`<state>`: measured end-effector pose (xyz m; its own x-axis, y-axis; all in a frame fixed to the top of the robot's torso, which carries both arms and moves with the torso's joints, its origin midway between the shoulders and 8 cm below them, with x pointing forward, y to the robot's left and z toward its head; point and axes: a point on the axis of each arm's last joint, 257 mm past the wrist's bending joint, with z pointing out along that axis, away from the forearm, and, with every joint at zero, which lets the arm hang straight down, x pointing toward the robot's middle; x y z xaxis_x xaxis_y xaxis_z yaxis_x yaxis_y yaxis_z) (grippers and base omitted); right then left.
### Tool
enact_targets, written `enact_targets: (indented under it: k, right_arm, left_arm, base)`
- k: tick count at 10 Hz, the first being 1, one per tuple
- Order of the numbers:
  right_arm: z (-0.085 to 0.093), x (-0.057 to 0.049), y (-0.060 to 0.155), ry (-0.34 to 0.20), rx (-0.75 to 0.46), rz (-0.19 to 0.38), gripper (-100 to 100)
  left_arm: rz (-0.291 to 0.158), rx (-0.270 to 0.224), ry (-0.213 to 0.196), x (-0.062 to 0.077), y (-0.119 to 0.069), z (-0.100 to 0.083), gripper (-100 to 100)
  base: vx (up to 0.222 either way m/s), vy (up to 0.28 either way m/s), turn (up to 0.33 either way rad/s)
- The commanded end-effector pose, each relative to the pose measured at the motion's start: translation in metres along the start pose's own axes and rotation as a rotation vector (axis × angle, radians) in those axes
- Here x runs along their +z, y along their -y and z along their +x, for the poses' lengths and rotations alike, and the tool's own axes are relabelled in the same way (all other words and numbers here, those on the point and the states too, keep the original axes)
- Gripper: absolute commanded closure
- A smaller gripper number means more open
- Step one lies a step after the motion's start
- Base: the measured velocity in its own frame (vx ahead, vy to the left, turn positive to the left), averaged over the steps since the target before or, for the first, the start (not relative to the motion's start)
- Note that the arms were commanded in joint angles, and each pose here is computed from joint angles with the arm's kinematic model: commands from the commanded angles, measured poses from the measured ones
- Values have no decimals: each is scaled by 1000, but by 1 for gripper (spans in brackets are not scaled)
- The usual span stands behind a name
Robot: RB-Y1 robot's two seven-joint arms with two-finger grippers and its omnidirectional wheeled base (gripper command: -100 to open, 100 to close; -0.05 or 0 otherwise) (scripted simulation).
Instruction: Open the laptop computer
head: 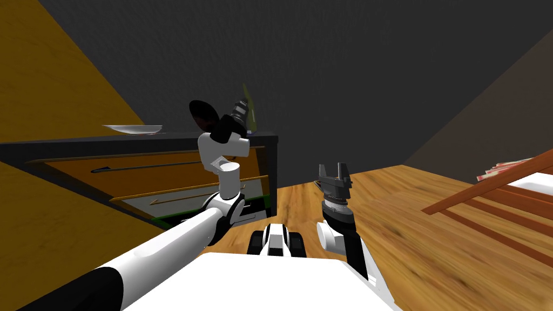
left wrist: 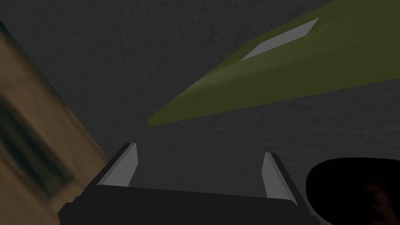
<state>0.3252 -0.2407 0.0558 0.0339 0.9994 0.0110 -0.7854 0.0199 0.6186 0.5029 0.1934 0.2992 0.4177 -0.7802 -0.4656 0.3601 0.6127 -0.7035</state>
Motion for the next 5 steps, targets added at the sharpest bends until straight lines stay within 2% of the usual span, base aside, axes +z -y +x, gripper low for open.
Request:
enact_targets:
  k: [1,5]
  right_arm:
    - [0,0,0,0,0,0,0]
    - [0,0,0,0,0,0,0]
  left_arm:
    - [-40,2,-23,3,-2,8,-100]
    - [-97,-7,-71,6,-3,27,-100]
  base:
    - [29,23,-15]
    - [32,33,-20]
